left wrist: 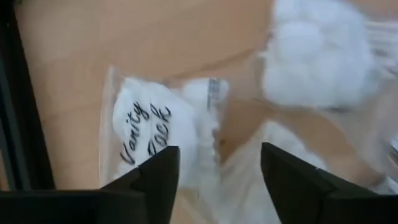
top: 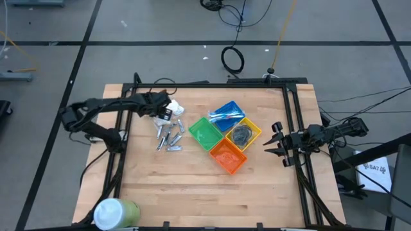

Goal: Pick & Place Travel size toiletries
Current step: Put the white cotton pack into the green bin

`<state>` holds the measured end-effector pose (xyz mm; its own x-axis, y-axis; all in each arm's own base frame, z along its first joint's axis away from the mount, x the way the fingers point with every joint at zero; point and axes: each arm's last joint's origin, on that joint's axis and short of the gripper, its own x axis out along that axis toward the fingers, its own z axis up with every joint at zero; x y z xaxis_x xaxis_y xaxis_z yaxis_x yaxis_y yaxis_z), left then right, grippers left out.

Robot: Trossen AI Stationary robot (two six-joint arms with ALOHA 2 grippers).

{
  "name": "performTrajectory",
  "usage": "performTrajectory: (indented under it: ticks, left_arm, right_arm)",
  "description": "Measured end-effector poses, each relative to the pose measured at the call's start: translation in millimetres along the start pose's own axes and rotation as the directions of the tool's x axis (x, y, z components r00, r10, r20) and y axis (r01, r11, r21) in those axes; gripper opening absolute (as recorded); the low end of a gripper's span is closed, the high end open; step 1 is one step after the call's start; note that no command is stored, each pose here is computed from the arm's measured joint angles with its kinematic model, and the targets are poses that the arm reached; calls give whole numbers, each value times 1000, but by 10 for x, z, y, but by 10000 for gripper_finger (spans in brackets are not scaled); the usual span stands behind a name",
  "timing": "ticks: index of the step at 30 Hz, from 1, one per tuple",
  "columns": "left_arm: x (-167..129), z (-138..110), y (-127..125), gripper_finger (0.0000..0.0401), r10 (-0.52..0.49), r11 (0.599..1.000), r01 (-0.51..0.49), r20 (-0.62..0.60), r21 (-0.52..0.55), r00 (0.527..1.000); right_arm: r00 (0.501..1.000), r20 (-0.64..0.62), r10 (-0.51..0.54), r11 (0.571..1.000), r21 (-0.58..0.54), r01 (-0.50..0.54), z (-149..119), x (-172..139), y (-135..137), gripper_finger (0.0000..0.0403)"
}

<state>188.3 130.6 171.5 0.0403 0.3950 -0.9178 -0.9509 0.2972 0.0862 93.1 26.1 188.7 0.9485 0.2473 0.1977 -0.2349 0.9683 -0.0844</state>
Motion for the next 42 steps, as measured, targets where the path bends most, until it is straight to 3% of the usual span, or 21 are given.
performTrajectory:
  ticks: [7, 13, 20, 30, 37, 42]
  left_arm:
    - [167, 110, 98, 282, 76, 995, -76, 10, -63, 997]
    - [206, 115, 128, 276, 93, 993, -94, -10, -68, 996]
    - [208, 87, 126, 206, 99, 992, -101, -34, -73, 994]
    - [207, 85, 125, 19, 99, 993, -101, -36, -53, 994]
    - [184, 111, 113, 1, 89, 995, -89, 4, 47, 996]
    - [-59, 113, 49, 0, 7, 997, -16, 123, 71, 992]
  right_arm:
    - [1000, 1, 0, 1000, 0, 0, 1, 0, 0, 91]
    - [1000, 0, 0, 1000, 0, 0, 0, 0, 0, 91]
    - [1000, 0, 0, 1000, 0, 0, 0, 0, 0, 91]
    - [1000, 0, 0, 1000, 0, 0, 0, 0, 0, 91]
    - [1000, 0, 0, 1000, 0, 0, 0, 0, 0, 91]
    - [1000, 0, 0, 1000, 0, 0, 0, 0, 0, 91]
